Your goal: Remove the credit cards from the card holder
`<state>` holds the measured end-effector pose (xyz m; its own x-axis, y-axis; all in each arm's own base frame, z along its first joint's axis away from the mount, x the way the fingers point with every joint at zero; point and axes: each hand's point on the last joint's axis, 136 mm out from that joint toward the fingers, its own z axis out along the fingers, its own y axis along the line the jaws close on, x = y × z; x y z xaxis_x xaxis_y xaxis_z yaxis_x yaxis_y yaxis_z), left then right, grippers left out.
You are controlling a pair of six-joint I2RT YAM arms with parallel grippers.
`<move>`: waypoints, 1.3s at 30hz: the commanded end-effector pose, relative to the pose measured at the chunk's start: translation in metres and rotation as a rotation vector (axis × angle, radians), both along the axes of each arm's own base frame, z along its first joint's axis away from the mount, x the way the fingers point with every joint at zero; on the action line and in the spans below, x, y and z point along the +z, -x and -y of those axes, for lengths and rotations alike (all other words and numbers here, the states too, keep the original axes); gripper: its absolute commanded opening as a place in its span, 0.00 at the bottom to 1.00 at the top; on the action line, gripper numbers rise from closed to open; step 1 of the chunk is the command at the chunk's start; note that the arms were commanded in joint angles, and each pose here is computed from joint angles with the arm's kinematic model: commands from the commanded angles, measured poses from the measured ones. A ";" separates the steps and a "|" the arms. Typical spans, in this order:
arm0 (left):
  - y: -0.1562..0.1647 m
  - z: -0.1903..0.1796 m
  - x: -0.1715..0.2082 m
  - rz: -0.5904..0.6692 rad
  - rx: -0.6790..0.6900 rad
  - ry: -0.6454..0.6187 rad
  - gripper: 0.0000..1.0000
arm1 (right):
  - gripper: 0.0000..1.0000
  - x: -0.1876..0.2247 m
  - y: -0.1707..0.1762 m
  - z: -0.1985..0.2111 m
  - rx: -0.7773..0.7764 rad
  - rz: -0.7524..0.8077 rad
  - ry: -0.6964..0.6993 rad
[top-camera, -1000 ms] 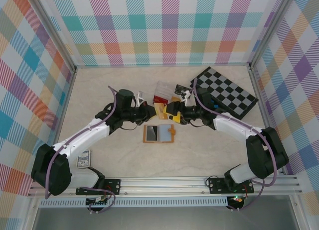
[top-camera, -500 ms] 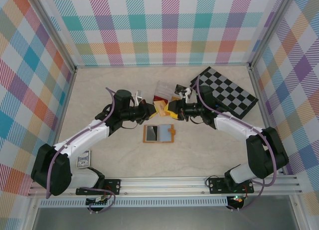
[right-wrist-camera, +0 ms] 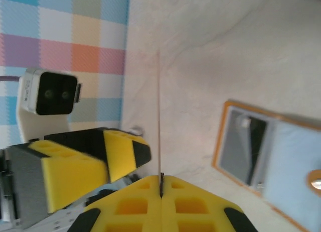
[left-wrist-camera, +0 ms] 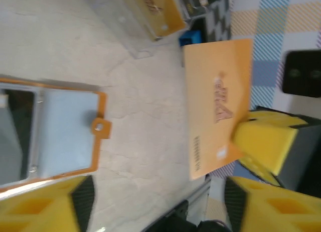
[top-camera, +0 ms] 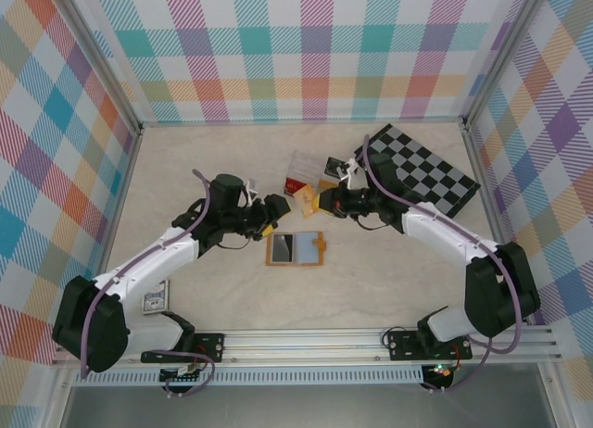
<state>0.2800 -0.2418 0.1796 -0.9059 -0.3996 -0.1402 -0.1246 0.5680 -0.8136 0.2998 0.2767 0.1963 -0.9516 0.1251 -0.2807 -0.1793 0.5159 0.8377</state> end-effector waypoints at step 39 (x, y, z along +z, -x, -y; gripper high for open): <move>-0.002 -0.065 -0.091 -0.213 0.043 -0.429 1.00 | 0.00 -0.077 -0.103 0.062 0.811 0.730 0.851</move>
